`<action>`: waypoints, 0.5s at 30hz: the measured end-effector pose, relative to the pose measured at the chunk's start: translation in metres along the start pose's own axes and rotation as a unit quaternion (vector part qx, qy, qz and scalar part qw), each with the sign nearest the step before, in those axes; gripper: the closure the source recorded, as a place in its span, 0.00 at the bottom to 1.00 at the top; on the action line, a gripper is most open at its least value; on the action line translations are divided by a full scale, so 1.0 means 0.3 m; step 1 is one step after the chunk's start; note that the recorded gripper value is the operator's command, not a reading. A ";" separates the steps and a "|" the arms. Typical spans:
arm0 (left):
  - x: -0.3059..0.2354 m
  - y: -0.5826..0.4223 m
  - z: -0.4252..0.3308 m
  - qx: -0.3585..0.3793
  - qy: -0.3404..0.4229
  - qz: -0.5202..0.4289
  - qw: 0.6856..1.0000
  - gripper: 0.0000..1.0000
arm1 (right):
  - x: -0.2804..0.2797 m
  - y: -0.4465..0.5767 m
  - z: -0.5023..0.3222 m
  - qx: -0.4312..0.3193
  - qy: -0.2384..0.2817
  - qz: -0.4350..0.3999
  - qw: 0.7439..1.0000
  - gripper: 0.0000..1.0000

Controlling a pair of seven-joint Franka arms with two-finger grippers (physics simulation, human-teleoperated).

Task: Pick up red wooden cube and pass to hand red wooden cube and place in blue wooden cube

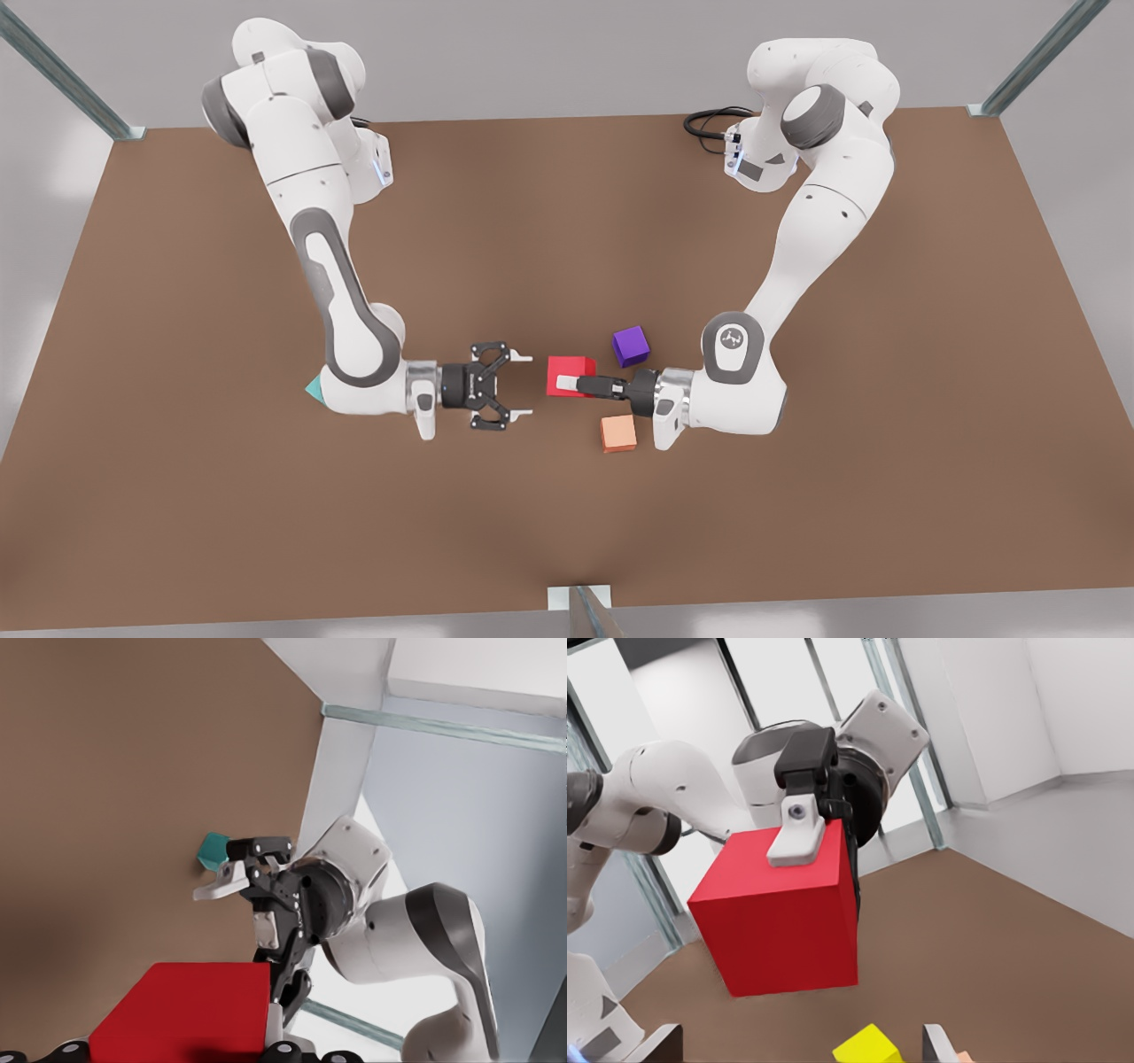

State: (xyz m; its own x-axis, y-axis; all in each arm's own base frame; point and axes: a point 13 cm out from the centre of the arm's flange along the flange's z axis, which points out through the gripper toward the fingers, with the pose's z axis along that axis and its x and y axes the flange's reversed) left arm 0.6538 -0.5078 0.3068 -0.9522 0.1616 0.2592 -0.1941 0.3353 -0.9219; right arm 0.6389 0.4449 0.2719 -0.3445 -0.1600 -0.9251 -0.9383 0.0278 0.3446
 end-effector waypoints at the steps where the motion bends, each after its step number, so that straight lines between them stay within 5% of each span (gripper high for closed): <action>1: 0.000 -0.001 0.000 0.001 0.000 0.002 1.000 0.29 | 0.007 0.007 0.010 0.000 -0.003 -0.015 1.000 0.00; 15: -0.005 0.019 0.018 0.005 0.001 0.022 1.000 0.29 | 0.016 0.049 0.069 -0.002 -0.029 -0.171 0.985 0.00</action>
State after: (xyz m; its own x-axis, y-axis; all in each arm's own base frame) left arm 0.6529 -0.5111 0.2996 -0.9594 0.1782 0.2186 -0.1540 0.3187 -0.9353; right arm 0.6228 0.4648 0.2691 -0.0087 -0.1023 -0.9947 -0.9997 -0.0228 0.0111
